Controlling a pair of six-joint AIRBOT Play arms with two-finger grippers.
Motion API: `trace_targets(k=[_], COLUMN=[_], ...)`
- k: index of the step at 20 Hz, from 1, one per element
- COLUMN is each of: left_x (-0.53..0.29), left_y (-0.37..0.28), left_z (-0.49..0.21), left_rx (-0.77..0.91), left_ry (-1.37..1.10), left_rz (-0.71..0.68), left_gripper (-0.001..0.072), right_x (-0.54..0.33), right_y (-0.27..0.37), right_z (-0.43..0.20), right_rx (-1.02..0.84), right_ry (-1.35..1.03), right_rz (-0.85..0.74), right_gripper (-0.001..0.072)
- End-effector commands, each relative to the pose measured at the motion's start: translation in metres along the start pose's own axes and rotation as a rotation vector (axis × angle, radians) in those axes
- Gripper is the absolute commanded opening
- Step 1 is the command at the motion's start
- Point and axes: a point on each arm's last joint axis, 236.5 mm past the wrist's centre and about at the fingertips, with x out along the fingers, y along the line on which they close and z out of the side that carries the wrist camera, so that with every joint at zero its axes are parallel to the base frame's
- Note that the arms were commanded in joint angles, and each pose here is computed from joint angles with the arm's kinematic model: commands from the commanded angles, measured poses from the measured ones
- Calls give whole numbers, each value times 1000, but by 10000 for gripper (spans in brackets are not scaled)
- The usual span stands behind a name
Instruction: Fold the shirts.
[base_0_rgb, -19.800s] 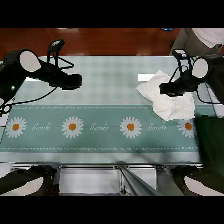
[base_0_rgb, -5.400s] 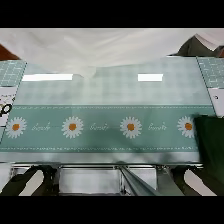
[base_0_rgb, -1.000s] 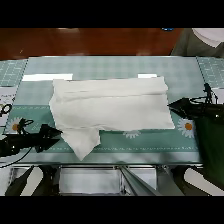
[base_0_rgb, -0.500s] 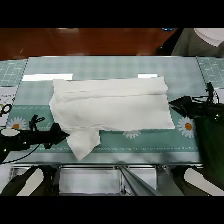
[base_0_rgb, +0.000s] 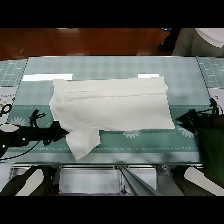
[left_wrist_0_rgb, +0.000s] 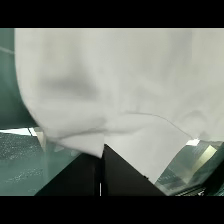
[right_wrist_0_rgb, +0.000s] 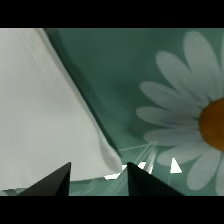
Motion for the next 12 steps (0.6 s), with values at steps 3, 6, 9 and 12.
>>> trace_targets(k=[3, 6, 9, 12], left_x=[-1, -1, -2, -15], left_y=[-3, -2, -3, -10], left_z=[-1, -1, 1, 18], left_rx=[8, 8, 30, 52], left_ry=[8, 7, 1, -41], left_rz=[-7, -7, -9, -21], left_gripper=[17, 17, 17, 17], right_x=[29, 46, 49, 38], right_y=[-6, 18, 44, 52], right_z=[-18, 4, 10, 5], right_rx=[-6, 9, -72, -148], right_ry=[103, 28, 4, 48], right_rz=[-57, 40, 137, 153], right_gripper=[413, 403, 25, 24])
